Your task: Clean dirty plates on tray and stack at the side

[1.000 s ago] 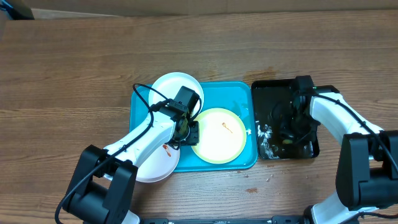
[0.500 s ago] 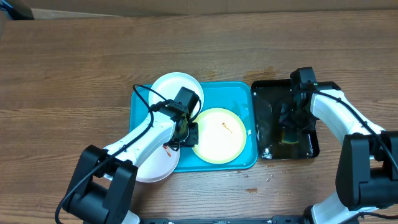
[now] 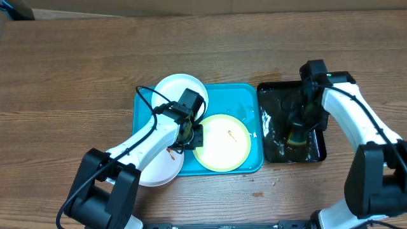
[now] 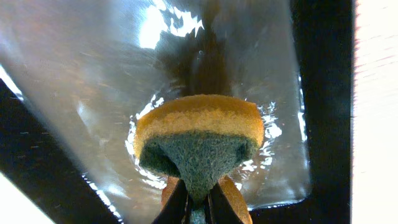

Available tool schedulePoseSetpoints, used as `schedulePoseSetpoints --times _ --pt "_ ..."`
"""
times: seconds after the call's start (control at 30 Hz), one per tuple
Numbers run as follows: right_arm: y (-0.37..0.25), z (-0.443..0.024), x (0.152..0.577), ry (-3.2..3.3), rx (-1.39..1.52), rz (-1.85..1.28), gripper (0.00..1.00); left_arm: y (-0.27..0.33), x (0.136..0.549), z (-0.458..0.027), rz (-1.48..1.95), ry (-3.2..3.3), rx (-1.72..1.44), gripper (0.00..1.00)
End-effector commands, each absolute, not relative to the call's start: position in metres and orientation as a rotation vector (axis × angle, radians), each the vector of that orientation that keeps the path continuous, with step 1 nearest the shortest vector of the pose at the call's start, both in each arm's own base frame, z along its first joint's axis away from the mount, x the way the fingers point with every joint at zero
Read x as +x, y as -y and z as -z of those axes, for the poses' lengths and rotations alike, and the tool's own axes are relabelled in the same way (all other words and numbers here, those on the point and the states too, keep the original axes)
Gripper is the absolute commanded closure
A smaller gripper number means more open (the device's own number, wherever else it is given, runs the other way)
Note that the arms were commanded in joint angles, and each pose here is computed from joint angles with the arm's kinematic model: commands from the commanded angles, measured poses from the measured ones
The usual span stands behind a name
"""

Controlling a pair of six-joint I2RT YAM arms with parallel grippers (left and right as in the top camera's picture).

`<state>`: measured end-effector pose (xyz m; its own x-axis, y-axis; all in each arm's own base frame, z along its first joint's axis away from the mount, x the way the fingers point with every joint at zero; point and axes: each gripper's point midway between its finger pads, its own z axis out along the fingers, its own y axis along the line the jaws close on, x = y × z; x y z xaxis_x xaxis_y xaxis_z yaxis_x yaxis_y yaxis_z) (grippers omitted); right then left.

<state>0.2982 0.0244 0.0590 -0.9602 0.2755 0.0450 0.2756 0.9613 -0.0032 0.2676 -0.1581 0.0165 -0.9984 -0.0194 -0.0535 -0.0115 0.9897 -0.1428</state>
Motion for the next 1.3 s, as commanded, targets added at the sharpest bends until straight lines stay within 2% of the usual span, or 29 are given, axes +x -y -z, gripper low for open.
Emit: schedulePoseSetpoints --times 0.0,0.33,0.8,1.0,1.27 --pt "-0.028 -0.074 0.303 3.11 -0.421 0.025 0.96 0.157 0.259 -0.01 0.205 -3.113 -0.019 0.96" --pt "-0.036 -0.079 0.278 3.017 -0.35 0.086 0.96 0.163 0.254 -0.011 0.264 -3.135 -0.004 0.96" --pt "-0.038 -0.082 0.276 3.02 -0.322 0.099 0.96 0.161 0.251 -0.011 0.255 -3.149 -0.006 0.96" --pt "-0.079 -0.094 0.28 3.018 -0.131 0.47 0.96 0.161 0.251 -0.011 0.255 -3.148 -0.006 0.96" --pt "-0.132 -0.098 0.282 3.074 0.14 0.527 0.96 0.163 0.255 -0.011 0.265 -3.13 -0.004 0.96"
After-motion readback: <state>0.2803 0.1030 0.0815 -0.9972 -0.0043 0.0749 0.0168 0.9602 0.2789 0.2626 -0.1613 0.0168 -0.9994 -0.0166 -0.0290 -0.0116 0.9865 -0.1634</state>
